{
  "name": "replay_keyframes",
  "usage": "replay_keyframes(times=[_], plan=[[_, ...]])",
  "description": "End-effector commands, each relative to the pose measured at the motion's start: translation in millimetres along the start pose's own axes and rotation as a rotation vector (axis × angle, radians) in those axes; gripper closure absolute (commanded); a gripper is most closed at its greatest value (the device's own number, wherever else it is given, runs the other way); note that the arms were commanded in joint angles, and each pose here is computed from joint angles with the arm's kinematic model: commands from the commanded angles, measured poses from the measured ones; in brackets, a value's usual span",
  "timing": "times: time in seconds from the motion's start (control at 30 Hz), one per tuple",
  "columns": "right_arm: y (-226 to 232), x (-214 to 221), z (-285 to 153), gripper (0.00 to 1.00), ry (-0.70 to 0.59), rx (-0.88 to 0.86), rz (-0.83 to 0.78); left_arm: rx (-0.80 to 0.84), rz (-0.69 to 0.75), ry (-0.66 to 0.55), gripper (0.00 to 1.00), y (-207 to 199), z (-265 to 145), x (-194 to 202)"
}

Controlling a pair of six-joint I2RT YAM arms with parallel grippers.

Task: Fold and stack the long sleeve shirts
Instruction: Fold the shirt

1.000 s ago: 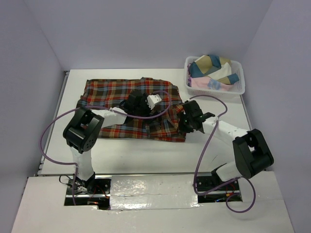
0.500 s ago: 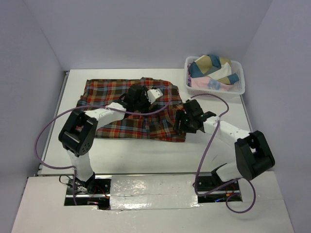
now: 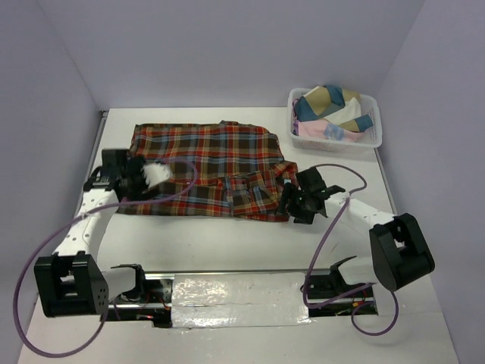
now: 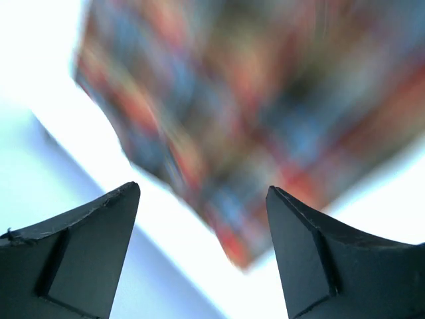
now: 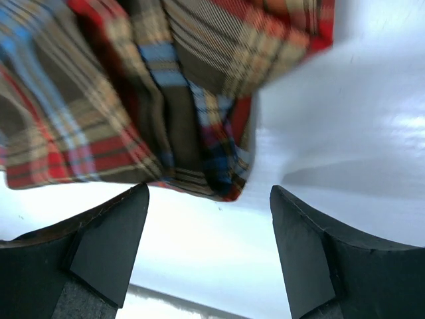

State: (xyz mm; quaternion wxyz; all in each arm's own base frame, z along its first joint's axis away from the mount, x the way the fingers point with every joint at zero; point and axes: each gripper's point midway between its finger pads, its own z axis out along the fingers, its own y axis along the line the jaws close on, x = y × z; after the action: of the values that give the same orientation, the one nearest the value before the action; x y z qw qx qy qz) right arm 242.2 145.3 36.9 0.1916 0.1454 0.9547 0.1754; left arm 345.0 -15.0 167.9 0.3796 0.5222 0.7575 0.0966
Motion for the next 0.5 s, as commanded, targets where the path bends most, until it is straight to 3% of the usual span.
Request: replay_keyframes(times=[0.0, 0.3, 0.43, 0.47], plan=[[10.5, 2.8, 8.1, 0.19, 0.016, -0.066, 0.05, 0.243, 0.276, 0.254, 0.08, -69.2, -13.9, 103.5], [-0.1, 17.2, 30.3, 0.28, 0.073, -0.045, 0.06, 0.202, 0.36, 0.319, 0.04, -71.2, 17.3, 146.4], [-1.9, 21.6, 31.4, 0.49, 0.074, -0.052, 0.084, 0.233, 0.397, 0.328, 0.08, -87.2, 27.3, 157.6], [-1.4, 20.8, 29.7, 0.56, 0.069, -0.055, 0.083, 0.243, 0.4, 0.319, 0.14, -91.6, 29.2, 158.0]])
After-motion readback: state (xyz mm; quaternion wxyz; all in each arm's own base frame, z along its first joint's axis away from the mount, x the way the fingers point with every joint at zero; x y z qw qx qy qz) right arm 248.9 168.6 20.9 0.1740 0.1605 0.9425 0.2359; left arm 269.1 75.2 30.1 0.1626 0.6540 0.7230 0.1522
